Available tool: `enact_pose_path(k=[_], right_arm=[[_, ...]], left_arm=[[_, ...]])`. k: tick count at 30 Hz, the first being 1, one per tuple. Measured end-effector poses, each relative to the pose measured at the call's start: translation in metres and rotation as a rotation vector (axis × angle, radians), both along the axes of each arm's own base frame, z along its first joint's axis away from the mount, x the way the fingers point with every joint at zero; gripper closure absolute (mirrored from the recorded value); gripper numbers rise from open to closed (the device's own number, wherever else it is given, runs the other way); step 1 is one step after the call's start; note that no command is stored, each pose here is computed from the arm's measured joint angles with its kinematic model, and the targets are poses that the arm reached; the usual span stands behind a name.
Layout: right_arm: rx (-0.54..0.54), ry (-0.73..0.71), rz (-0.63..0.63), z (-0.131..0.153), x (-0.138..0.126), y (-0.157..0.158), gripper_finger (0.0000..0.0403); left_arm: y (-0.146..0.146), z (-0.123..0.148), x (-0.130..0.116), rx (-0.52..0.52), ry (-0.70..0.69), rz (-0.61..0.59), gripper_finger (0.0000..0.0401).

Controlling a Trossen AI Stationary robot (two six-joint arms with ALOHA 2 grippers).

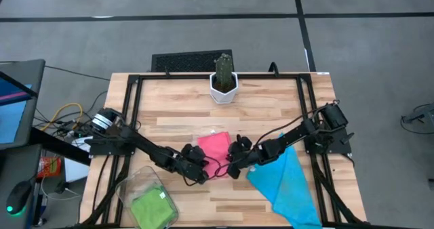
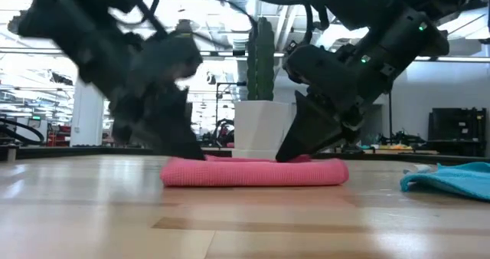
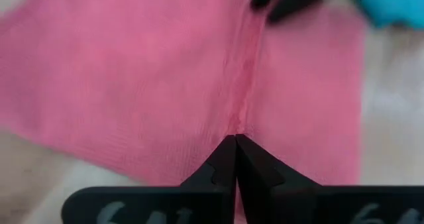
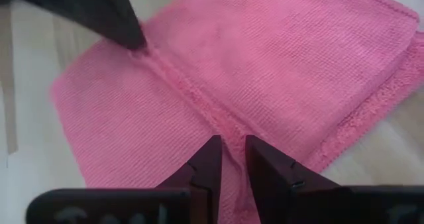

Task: Fold microfiber towels
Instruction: Fold the pink microfiber cloth

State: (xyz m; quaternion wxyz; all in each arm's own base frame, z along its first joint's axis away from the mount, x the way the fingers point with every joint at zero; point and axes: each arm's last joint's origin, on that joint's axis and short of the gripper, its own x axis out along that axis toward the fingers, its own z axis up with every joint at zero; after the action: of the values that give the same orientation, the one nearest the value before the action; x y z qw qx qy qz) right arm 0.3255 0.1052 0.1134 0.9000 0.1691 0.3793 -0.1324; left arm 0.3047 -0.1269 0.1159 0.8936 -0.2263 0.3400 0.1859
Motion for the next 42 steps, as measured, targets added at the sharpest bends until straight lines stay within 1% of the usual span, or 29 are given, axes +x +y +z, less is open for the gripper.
enact_pose_path(k=[4,6,8,9,12,14,18,22,26,30,33,35,36,38,42], right_arm=[[0.000,0.002,0.003,0.000,0.000,0.000,0.0310],[0.000,0.002,0.002,0.000,0.000,0.000,0.0310],[-0.002,0.002,0.002,0.000,0.000,0.000,0.0310],[-0.004,0.002,0.005,0.000,0.000,0.000,0.0310],[-0.006,0.002,0.004,0.000,0.000,-0.001,0.0310],[-0.006,0.002,0.004,0.000,0.000,-0.001,0.0310],[-0.004,0.004,0.008,0.000,0.000,0.000,0.0310],[0.008,0.015,0.021,-0.001,-0.001,0.000,0.0310],[0.006,0.024,0.021,-0.002,-0.001,0.000,0.0310],[0.008,0.036,0.027,-0.003,-0.002,0.000,0.0310],[0.008,0.037,0.025,-0.004,-0.002,-0.001,0.0310],[0.007,0.038,0.024,-0.004,-0.002,-0.001,0.0310],[0.006,0.038,0.025,-0.004,-0.002,-0.001,0.0310],[0.006,0.038,0.025,-0.004,-0.002,-0.001,0.0310],[0.005,0.038,0.024,-0.004,-0.002,-0.001,0.0310]], left_arm=[[0.001,0.034,-0.001,-0.042,-0.117,0.015,0.0401],[0.000,0.047,-0.004,-0.043,-0.178,0.040,0.0401],[-0.005,0.055,-0.006,-0.024,-0.229,0.060,0.0401],[-0.009,0.055,-0.007,-0.019,-0.242,0.049,0.0401],[-0.024,0.041,-0.006,-0.026,-0.215,-0.053,0.0401],[-0.030,0.025,-0.005,-0.023,-0.176,-0.077,0.0401],[-0.029,-0.001,-0.003,-0.043,-0.117,-0.006,0.0401],[-0.023,-0.015,0.000,-0.077,-0.094,0.057,0.0401],[-0.022,-0.018,0.001,-0.092,-0.088,0.083,0.0401],[-0.024,-0.015,0.000,-0.131,-0.071,0.041,0.0401],[-0.028,-0.004,-0.003,-0.188,-0.085,0.027,0.0401],[-0.030,0.011,-0.003,-0.211,-0.158,0.047,0.0401],[-0.030,0.016,-0.003,-0.200,-0.193,0.067,0.0401],[-0.029,0.017,-0.003,-0.160,-0.220,0.106,0.0401],[-0.023,0.001,0.000,-0.115,-0.185,0.147,0.0401]])
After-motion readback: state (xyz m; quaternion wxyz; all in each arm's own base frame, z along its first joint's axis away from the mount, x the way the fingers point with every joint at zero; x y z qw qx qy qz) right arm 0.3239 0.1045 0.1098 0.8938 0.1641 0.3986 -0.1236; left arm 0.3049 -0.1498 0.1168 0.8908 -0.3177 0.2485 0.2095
